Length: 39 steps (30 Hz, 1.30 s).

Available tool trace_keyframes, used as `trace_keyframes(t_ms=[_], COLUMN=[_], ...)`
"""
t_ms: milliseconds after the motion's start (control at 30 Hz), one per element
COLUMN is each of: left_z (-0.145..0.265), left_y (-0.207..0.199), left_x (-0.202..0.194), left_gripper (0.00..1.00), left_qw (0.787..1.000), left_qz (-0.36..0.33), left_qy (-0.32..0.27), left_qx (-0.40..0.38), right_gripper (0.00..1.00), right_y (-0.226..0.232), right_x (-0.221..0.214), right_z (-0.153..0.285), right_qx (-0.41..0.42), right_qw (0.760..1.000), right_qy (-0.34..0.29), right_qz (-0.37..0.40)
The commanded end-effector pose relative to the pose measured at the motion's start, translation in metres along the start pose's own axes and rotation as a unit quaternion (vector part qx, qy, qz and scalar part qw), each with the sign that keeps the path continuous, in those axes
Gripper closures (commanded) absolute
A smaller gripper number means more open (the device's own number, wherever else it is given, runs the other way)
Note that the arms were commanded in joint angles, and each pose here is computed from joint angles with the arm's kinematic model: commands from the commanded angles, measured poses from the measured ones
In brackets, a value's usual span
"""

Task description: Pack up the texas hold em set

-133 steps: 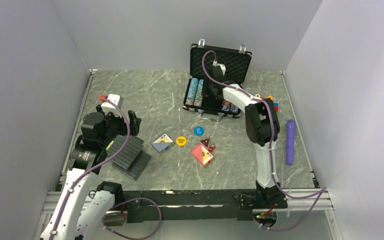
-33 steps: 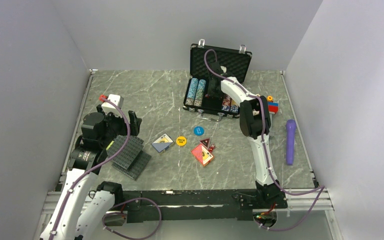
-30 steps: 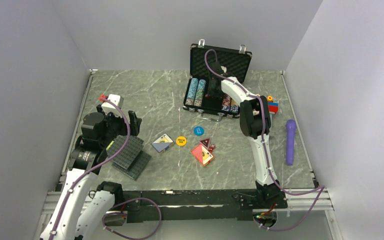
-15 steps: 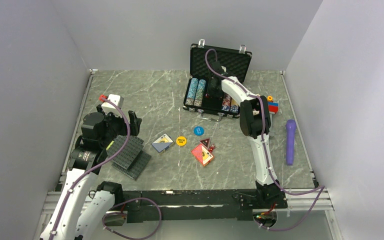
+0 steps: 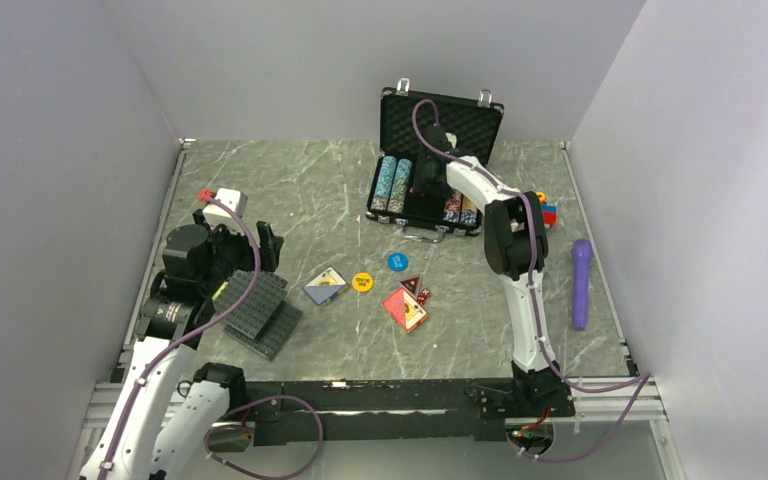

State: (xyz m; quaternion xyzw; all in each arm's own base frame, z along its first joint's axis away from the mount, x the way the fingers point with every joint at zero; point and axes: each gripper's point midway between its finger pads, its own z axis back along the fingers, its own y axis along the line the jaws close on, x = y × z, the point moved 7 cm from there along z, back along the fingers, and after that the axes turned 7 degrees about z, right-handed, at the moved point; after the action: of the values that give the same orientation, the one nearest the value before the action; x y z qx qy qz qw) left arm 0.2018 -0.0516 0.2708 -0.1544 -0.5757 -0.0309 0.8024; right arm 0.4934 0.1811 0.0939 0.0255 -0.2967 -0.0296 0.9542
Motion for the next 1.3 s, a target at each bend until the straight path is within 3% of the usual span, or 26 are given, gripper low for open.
trace_keyframes(t_ms=[0, 233, 533, 1267], left_z=[0.002, 0.001, 0.001, 0.001], left_y=[-0.004, -0.004, -0.004, -0.004], left_x=[0.009, 0.009, 0.009, 0.009], left_gripper=[0.02, 0.02, 0.02, 0.02], left_qw=[1.000, 1.000, 1.000, 1.000], left_qz=[-0.007, -0.007, -0.006, -0.006], left_qy=[-0.025, -0.025, -0.024, -0.024], left_qx=[-0.011, -0.012, -0.012, -0.013], right_gripper=[0.48, 0.46, 0.60, 0.66], right_y=[0.002, 0.001, 0.003, 0.005], right_x=[0.025, 0.028, 0.016, 0.006], right_z=[0.036, 0.042, 0.028, 0.005], right_qx=[0.015, 0.028, 0.035, 0.027], right_qw=[0.998, 0.996, 0.997, 0.998], right_qy=[-0.062, -0.084, -0.070, -0.055], right_qz=[-0.011, -0.012, -0.014, -0.007])
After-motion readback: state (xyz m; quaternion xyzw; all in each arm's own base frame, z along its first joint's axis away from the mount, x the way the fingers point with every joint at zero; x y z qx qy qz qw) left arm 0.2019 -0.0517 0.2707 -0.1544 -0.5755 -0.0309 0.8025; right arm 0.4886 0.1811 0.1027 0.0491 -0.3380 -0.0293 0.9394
